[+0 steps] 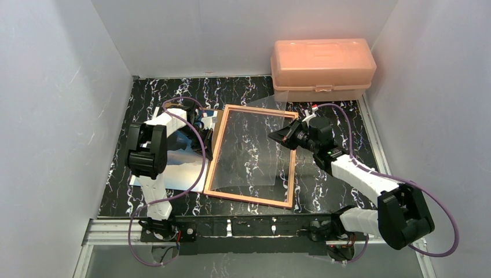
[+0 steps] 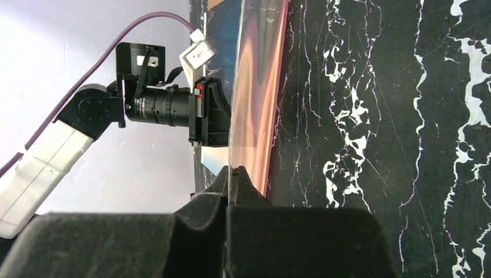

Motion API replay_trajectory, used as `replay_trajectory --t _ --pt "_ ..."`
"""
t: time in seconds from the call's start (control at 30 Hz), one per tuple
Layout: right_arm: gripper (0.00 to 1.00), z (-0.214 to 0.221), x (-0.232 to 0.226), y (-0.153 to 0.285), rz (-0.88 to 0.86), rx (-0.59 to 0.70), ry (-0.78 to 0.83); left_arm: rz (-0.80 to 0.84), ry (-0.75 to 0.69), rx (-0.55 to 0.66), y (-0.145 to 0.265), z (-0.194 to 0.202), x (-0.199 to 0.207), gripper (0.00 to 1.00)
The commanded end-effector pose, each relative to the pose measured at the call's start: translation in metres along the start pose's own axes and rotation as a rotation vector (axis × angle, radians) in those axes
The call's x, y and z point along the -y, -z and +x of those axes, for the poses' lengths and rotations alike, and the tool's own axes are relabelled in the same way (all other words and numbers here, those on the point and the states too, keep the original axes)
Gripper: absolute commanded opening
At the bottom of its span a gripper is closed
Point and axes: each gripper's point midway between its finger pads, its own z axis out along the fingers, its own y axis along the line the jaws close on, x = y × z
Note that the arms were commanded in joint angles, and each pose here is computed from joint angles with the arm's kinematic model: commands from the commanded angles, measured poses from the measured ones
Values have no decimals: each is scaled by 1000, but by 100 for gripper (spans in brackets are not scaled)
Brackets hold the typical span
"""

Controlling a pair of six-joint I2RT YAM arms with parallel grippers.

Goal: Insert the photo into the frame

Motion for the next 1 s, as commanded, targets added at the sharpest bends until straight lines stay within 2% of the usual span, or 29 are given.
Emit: replay_trajectory --t 0.0,0.97 --pt "1 -4 -21 -2 -66 -5 68 -20 -29 -13 3 5 -1 0" --pt "1 -5 2 -14 1 -16 148 -15 -28 -13 5 5 1 0"
